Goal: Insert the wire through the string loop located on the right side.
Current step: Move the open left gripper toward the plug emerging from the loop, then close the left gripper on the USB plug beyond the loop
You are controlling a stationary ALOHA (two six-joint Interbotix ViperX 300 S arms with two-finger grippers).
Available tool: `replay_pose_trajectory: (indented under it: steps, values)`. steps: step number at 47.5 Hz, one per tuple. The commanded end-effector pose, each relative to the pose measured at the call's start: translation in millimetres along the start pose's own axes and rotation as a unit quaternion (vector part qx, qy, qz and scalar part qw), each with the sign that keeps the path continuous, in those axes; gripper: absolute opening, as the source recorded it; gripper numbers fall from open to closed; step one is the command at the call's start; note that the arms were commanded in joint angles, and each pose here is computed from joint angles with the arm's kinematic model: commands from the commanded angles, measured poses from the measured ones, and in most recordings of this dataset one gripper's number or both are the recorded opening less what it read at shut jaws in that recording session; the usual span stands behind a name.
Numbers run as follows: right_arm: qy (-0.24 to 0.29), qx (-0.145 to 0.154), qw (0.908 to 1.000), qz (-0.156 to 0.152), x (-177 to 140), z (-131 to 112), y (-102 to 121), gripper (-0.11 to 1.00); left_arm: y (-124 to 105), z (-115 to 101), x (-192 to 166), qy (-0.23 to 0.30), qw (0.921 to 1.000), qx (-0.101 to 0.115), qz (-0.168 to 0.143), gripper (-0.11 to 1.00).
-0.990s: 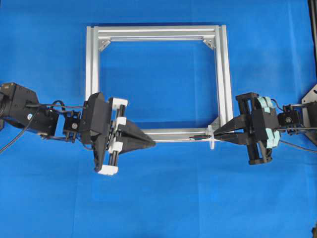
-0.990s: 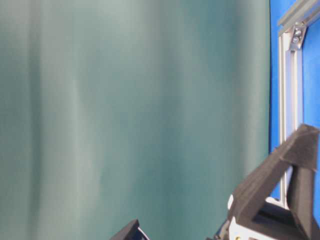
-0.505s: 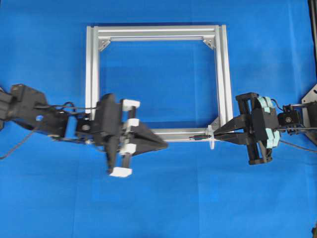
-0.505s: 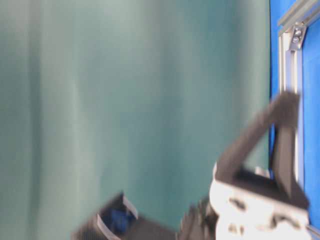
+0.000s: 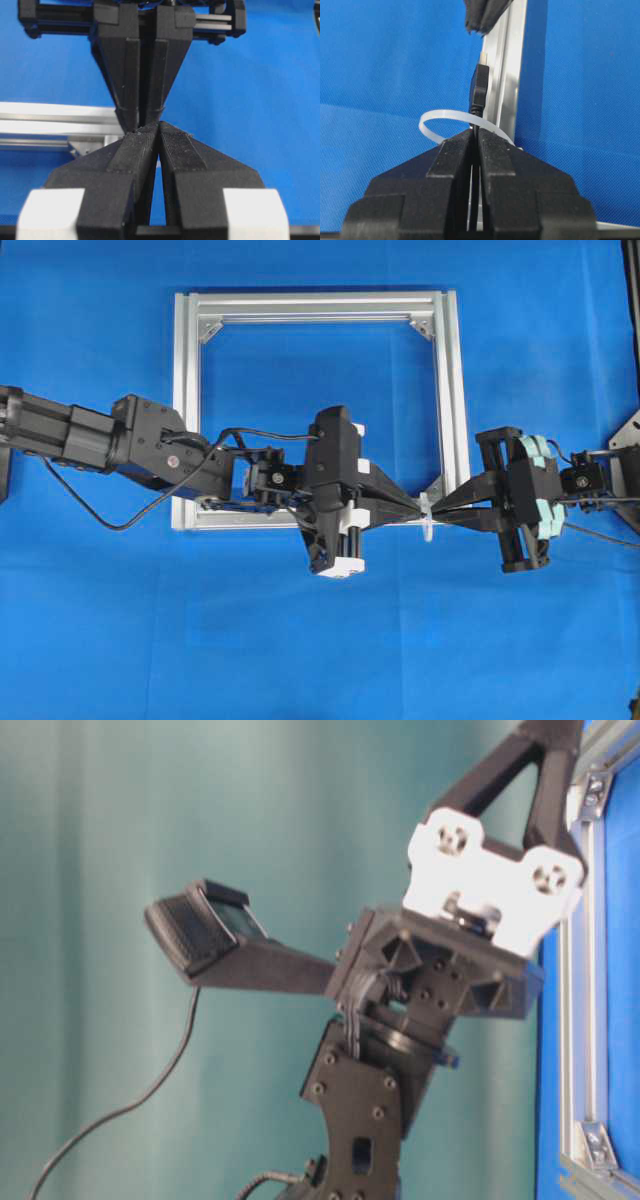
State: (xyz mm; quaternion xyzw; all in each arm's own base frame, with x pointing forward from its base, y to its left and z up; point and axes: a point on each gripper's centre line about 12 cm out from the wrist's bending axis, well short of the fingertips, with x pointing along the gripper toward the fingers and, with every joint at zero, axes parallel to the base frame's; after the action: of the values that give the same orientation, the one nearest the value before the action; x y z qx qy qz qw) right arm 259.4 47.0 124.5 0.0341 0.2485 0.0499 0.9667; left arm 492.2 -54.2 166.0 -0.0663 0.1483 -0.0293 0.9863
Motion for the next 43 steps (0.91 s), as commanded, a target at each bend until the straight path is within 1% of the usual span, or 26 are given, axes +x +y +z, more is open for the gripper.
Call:
replay_pose_trajectory:
  steps: [1, 19, 21, 23, 26, 33, 36, 38, 39, 43]
  values:
    - [-0.014, 0.001, 0.9999, 0.001, 1.3, 8.1, 1.1, -0.02, -1.7, 15.6, -0.9, -0.018, 0.9998, -0.001, -0.002, 0.00]
    - [-0.015, 0.001, 0.9999, 0.001, 1.3, 8.3, 1.1, -0.02, 1.4, 10.3, -2.2, -0.009, 1.0000, -0.001, 0.001, 0.01]
    - [-0.016, 0.001, 0.9999, 0.001, 1.1, 8.7, 1.1, -0.02, 1.4, 10.3, -2.2, -0.009, 1.0000, -0.001, 0.001, 0.03]
    - [-0.016, 0.001, 0.9999, 0.001, 1.1, 8.7, 1.0, -0.02, 1.4, 10.1, -2.2, -0.008, 1.0000, -0.001, 0.001, 0.08]
    - [-0.015, 0.001, 0.9999, 0.001, 1.3, 8.3, 1.1, -0.02, 0.7, 10.0, -2.2, -0.008, 1.0000, -0.001, 0.000, 0.22]
    - [-0.015, 0.001, 0.9999, 0.001, 1.3, 8.3, 1.1, -0.02, -0.8, 9.6, -2.7, -0.007, 1.0000, -0.001, -0.001, 0.69]
    - [-0.014, 0.001, 0.9999, 0.001, 1.3, 8.1, 1.1, -0.02, -0.8, 9.3, -2.7, -0.005, 1.0000, -0.001, -0.001, 0.83]
    - [-0.015, 0.001, 0.9999, 0.001, 1.1, 8.5, 1.1, -0.02, -0.1, 9.4, -2.7, -0.005, 1.0000, -0.001, 0.000, 0.89]
    - [-0.014, 0.001, 0.9999, 0.001, 1.3, 8.1, 1.1, -0.02, -0.8, 9.3, -2.7, -0.005, 1.0000, -0.001, -0.001, 0.90]
    - [-0.014, 0.001, 0.9999, 0.001, 1.3, 8.1, 1.1, -0.02, -0.7, 8.6, -2.4, -0.005, 1.0000, -0.001, -0.001, 0.89]
